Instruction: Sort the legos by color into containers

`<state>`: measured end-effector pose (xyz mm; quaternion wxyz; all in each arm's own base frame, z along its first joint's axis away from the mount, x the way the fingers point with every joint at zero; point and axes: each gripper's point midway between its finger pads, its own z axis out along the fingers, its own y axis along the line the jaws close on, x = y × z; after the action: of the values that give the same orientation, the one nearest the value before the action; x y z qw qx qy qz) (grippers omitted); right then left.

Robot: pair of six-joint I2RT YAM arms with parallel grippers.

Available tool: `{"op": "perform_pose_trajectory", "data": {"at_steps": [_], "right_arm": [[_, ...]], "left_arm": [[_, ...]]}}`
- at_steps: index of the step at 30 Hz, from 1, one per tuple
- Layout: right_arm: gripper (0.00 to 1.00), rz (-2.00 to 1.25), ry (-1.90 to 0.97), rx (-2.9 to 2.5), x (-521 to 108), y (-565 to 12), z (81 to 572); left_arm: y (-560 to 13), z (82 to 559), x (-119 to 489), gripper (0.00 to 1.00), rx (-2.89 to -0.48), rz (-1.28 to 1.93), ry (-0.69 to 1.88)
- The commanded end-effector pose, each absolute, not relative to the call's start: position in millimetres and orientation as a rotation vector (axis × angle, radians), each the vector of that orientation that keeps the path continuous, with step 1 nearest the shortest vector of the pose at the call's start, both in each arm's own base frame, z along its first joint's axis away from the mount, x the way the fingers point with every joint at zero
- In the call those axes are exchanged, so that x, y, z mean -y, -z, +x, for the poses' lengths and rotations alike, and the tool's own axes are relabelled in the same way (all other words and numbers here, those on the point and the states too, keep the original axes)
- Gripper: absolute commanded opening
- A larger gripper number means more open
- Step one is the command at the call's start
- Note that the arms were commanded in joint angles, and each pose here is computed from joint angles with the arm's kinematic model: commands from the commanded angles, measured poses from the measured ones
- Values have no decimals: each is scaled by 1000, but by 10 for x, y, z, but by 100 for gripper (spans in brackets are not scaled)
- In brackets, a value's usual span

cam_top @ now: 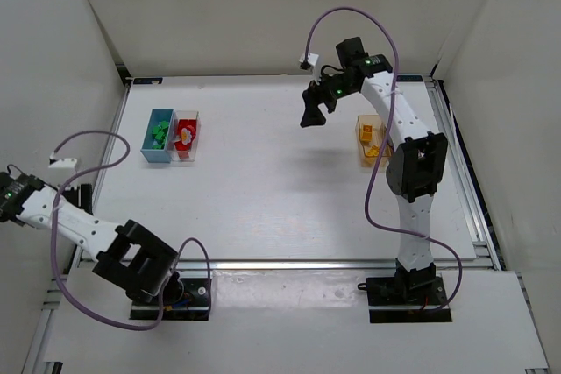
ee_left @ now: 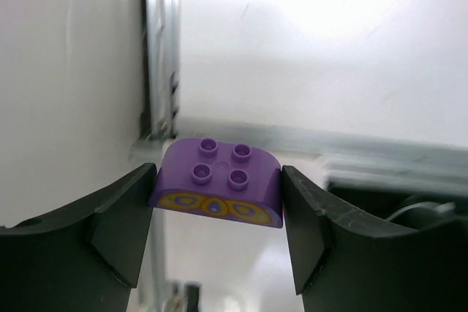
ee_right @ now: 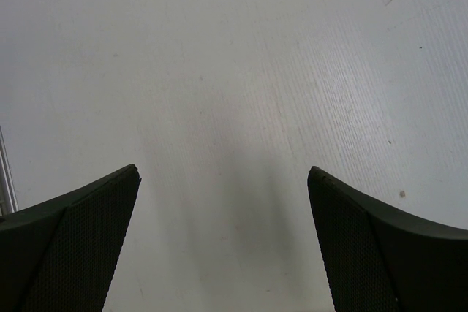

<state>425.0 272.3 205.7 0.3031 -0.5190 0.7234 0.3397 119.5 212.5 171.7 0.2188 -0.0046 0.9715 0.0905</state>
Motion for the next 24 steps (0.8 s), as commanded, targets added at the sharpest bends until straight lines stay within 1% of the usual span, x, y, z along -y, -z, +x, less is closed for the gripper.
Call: {"op": "perform_pose_trajectory", "data": {"at_steps": [1,3,4,5,8,9,10,12,13,14,16,17,19,20,21,22,23,24], "right_arm": [[99,-1370,-919,-1860,-2781,-2176,4247],[99,-1342,-916,-1868,-2741,-2204,4277],[99,-1322,-920,-1882,-2713,-2192,4295],[99,-1306,-920,-1879,-2687,-2214,4311],[99,-1246,-922,-1906,-2546,-2244,4337],[99,-1226,-919,-1911,-2510,-2245,4366],[99,-1191,-925,-1935,-2425,-2229,4383],[99,-1145,-928,-1953,-2340,-2281,4399],[99,-1110,-928,-1969,-2242,-2296,4425],[99,-1069,-937,-1994,-2190,-2310,4433],[99,-996,-925,-2029,-2001,-2342,4486],[99,-951,-919,-2060,-1922,-2338,4501],[99,-878,-877,-2088,-1714,-2395,4550],[99,-821,-848,-2128,-1597,-2354,4574],[99,-774,-806,-2126,-1456,-2428,4613],[99,-740,-779,-2142,-1366,-2416,4632],[99,-695,-728,-2175,-1213,-2367,4647],[99,-690,-706,-2180,-1174,-2365,4639]], "left_arm": [[-1963,1582,-1589,24,-2563,-160,112],[-2054,1837,-1458,23,-2532,-131,193],[-2092,1926,-1383,23,-2523,-168,229],[-2133,2110,-1283,23,-2514,-93,235],[-2150,2442,-1073,23,-2511,-46,290],[-2187,2607,-878,23,-2508,43,323],[-2146,2733,-800,23,-2521,30,367],[-2201,3054,-508,23,-2488,150,413],[-2098,3187,-383,23,-2515,150,471],[-2161,3372,-115,23,-2480,267,498],[-2136,3576,169,23,-2470,343,539],[-2027,3726,467,23,-2470,436,578],[-2031,3939,719,22,-2441,509,581],[-1869,4063,791,22,-2463,520,598],[-1909,4177,1080,22,-2418,607,602],[-1845,4264,1199,22,-2423,619,603],[-1645,4368,1323,22,-2448,646,625],[-1565,4430,1443,22,-2452,671,636]]}}
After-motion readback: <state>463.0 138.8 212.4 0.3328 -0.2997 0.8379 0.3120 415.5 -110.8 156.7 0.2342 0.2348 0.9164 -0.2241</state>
